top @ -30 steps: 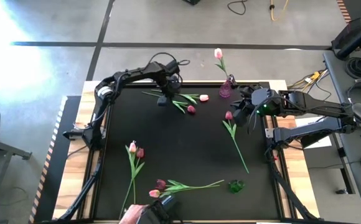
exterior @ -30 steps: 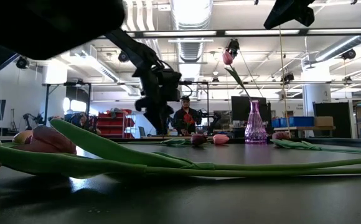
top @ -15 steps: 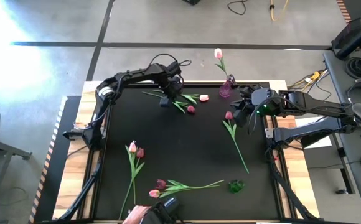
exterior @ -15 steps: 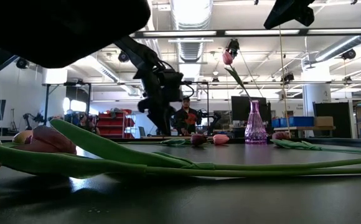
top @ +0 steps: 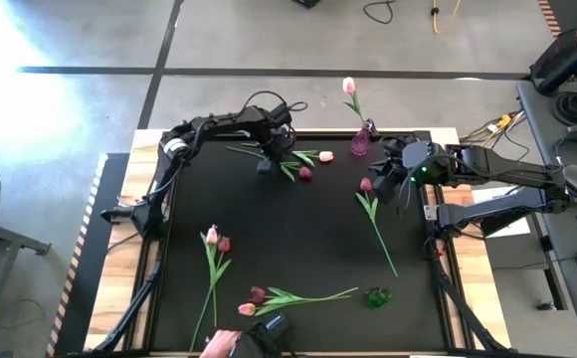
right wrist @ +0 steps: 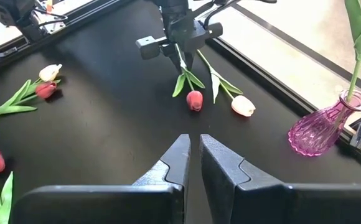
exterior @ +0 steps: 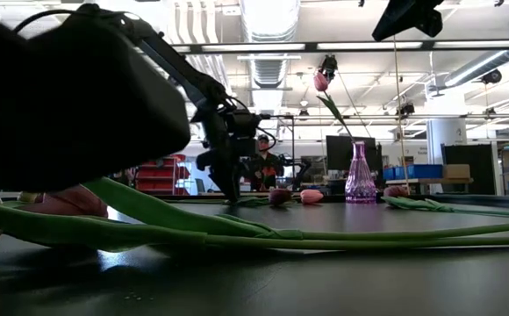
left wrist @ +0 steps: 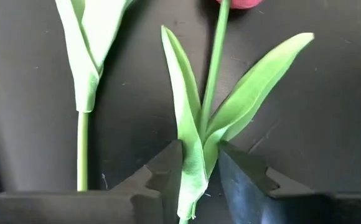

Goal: Sort flowers into vase by color
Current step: Put the top center red tulip into the transparent green vase

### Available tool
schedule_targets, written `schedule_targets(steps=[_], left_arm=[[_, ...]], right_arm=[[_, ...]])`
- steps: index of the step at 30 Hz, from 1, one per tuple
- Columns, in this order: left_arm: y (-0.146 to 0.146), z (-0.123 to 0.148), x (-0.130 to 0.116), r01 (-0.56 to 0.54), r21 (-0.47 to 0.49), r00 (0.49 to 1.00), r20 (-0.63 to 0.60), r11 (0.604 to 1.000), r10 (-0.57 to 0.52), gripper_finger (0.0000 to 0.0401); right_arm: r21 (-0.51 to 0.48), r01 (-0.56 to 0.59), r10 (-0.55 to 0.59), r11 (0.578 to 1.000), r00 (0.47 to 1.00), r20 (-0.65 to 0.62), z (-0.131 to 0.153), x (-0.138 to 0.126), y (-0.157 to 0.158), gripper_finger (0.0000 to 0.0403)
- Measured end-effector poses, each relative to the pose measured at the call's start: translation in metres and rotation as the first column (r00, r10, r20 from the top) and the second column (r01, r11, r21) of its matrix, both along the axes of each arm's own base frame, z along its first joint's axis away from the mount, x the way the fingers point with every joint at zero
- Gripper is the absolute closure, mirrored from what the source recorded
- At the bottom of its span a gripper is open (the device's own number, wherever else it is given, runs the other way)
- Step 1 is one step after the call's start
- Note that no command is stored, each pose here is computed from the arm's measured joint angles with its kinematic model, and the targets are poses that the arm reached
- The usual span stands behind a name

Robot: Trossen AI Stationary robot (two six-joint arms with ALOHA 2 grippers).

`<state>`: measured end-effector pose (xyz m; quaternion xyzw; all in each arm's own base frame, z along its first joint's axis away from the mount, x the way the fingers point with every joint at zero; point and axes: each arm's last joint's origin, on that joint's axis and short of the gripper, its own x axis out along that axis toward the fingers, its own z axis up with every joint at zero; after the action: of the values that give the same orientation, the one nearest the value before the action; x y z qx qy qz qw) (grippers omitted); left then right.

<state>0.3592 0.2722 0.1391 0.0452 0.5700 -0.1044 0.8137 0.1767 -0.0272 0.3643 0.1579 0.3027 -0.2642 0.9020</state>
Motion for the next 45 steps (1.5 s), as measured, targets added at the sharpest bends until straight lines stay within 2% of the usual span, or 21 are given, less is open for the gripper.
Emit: schedule_targets(steps=[5,7,11,14,19,25,29,33,39,42,45], left_arm=[[0.0,0.001,0.0,-0.015,-0.003,1.0,-0.002,1.0,0.015,0.0387],[-0.001,0.004,-0.001,-0.042,-0.017,0.999,0.001,0.999,0.042,0.0393],[0.003,0.019,-0.008,-0.137,-0.171,0.986,0.076,0.976,0.152,0.0397],[0.006,0.045,-0.015,-0.171,-0.258,0.963,0.161,0.951,0.216,0.0399],[0.004,0.096,-0.025,-0.187,-0.23,0.925,0.285,0.955,0.249,0.04],[-0.013,0.175,-0.047,-0.193,-0.2,0.82,0.505,0.961,0.269,0.0401],[-0.034,0.206,-0.065,-0.216,-0.192,0.694,0.66,0.957,0.289,0.0401],[-0.059,0.209,-0.088,-0.234,-0.232,0.543,0.774,0.944,0.325,0.0401],[-0.096,0.204,-0.128,-0.205,-0.353,0.234,0.888,0.913,0.396,0.0401],[-0.111,0.203,-0.146,-0.171,-0.41,0.107,0.896,0.896,0.431,0.0401],[-0.123,0.202,-0.159,-0.17,-0.431,0.046,0.895,0.886,0.444,0.0401]], right_arm=[[0.0,-0.001,0.001,1.0,1.0,0.0,0.0,0.0,0.0,0.0374],[-0.001,-0.001,0.001,1.0,1.0,0.0,0.0,0.0,0.0,0.0374],[-0.022,-0.018,0.018,1.0,1.0,0.02,0.01,-0.002,0.0,0.0374],[-0.041,-0.028,0.03,0.999,0.998,0.048,0.021,-0.004,0.0,0.0374],[-0.088,-0.057,0.064,0.994,0.995,0.079,0.036,-0.007,0.001,0.0374],[-0.145,-0.096,0.112,0.985,0.988,0.103,0.04,-0.001,0.0,0.0374],[-0.161,-0.124,0.144,0.979,0.983,0.115,0.039,0.007,0.0,0.0374],[-0.18,-0.143,0.167,0.973,0.978,0.126,0.038,0.021,-0.001,0.0374],[-0.185,-0.205,0.234,0.961,0.96,0.153,0.032,0.05,-0.002,0.0374],[-0.187,-0.231,0.264,0.955,0.948,0.177,0.028,0.067,-0.003,0.0374],[-0.193,-0.232,0.271,0.953,0.94,0.208,0.023,0.085,-0.005,0.0374]])
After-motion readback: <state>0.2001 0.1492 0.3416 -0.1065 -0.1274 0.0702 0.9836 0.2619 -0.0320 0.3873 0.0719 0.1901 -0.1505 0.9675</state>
